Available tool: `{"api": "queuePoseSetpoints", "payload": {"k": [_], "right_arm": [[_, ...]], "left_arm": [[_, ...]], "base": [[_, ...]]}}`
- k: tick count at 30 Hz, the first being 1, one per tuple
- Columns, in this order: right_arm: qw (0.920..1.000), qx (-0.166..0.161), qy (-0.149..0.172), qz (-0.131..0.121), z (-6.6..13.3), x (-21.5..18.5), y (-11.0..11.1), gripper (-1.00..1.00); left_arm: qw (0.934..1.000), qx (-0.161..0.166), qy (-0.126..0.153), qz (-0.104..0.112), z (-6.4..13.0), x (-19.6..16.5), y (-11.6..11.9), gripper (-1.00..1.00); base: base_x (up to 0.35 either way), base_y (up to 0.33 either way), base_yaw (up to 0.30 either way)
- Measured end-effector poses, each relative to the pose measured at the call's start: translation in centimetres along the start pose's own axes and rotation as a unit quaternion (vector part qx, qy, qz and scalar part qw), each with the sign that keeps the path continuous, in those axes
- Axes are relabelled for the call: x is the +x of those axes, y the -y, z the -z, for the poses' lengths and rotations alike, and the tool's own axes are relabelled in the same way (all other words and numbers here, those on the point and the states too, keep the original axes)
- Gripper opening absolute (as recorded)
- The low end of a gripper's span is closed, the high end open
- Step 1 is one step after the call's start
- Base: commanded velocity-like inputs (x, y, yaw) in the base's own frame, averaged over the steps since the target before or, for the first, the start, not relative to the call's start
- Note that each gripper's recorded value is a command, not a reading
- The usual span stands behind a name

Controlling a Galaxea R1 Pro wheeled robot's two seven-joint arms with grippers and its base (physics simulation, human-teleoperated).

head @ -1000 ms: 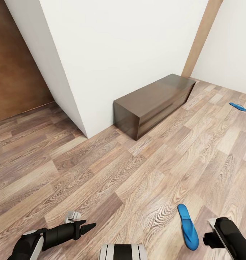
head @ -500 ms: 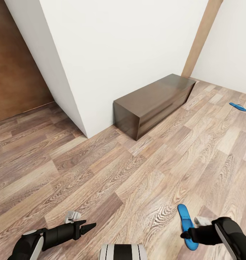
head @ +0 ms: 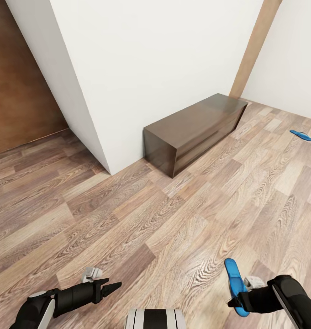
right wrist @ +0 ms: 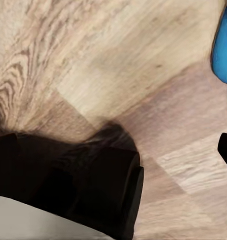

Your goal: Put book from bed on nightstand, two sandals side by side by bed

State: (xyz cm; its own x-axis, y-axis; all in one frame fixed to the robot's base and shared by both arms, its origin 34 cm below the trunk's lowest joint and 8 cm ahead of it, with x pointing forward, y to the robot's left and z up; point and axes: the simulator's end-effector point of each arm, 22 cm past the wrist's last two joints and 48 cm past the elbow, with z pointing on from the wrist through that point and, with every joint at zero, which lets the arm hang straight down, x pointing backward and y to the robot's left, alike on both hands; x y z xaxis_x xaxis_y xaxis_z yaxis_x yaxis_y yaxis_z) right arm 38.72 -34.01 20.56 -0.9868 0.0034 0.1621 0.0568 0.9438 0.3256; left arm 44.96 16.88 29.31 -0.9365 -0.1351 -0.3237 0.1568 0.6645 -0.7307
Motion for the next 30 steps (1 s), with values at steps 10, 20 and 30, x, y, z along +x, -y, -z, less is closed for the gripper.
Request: {"api": "queuePoseSetpoints", "payload": {"k": [10,20,30], "right_arm": [[0.9934,0.114,-0.008,0.011,0.4,0.3,4.8,1.0],[0.9919,0.126,-0.009,0.012,0.4,0.3,5.1,1.0],[0.9918,0.127,-0.01,0.013,0.3,0.4,5.1,1.0]], "left_arm": [[0.9999,-0.001,0.007,-0.009,0.0,-0.3,0.0,1.0],[0.9999,-0.002,0.007,-0.01,0.0,-0.2,-0.1,1.0],[0.9999,-0.003,0.008,-0.011,-0.1,0.0,-0.3,1.0]], "base": [[0.075,-0.031,0.0],[0.129,-0.001,0.0],[0.128,0.045,0.0]]}}
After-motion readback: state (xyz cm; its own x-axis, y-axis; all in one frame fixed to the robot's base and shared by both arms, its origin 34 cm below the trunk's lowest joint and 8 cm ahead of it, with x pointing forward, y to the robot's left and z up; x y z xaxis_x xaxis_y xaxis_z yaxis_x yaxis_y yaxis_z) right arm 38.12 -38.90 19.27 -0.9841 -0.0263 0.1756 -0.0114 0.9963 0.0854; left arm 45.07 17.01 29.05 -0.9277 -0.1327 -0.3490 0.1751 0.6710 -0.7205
